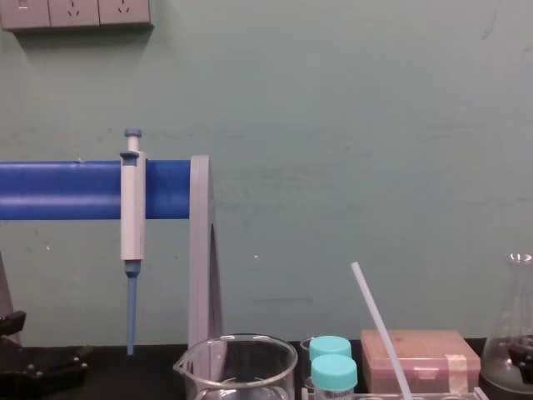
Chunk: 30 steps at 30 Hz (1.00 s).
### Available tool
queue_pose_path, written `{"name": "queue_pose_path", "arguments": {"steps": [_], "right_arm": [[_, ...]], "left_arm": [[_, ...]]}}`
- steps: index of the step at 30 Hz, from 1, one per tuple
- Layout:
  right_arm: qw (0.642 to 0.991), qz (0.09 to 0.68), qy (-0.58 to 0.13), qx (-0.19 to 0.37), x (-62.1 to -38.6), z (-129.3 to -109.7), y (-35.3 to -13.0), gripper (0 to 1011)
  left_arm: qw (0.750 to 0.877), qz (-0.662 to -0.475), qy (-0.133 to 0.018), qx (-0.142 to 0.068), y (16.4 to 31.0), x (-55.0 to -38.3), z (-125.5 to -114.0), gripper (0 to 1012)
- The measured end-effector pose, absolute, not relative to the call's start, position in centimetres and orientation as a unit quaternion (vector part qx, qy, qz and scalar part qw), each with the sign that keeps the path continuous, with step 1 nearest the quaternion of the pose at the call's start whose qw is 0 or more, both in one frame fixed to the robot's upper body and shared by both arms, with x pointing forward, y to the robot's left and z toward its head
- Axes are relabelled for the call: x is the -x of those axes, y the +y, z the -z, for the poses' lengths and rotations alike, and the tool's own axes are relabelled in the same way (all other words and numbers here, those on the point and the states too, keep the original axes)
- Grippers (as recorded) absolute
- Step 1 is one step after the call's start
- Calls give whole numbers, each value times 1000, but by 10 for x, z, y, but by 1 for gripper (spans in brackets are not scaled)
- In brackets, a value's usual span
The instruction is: Pick up the stirring rod with one hand, then place it down.
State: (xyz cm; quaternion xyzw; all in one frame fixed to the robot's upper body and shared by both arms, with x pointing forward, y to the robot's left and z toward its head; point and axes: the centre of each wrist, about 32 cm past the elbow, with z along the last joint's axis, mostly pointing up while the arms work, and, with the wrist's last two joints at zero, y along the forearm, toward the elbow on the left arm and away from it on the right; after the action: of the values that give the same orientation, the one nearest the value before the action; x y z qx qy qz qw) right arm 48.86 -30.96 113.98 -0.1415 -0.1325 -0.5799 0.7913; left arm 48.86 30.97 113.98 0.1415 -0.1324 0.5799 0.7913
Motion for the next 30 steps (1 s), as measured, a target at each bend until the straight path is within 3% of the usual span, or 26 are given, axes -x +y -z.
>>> {"name": "queue_pose_path", "arguments": {"steps": [6, 15, 24, 25, 30], "right_arm": [[792, 580, -132, 137, -489, -1142, -310, 1003], [825, 560, -64, 42, -505, -1179, -301, 1003], [872, 488, 5, -30, -523, -1211, -281, 1003], [889, 455, 12, -44, -530, -1219, -270, 1003], [906, 421, 24, -34, -542, -1228, -253, 1003]], "left_arm": [[791, -580, -133, -141, 310, -489, -1140, 1000], [791, -580, -132, -142, 310, -489, -1140, 1000], [791, -580, -132, -141, 310, -489, -1140, 1000], [791, -580, -132, -142, 310, -489, -1140, 1000], [791, -580, -132, -141, 310, -489, -1140, 1000]]}}
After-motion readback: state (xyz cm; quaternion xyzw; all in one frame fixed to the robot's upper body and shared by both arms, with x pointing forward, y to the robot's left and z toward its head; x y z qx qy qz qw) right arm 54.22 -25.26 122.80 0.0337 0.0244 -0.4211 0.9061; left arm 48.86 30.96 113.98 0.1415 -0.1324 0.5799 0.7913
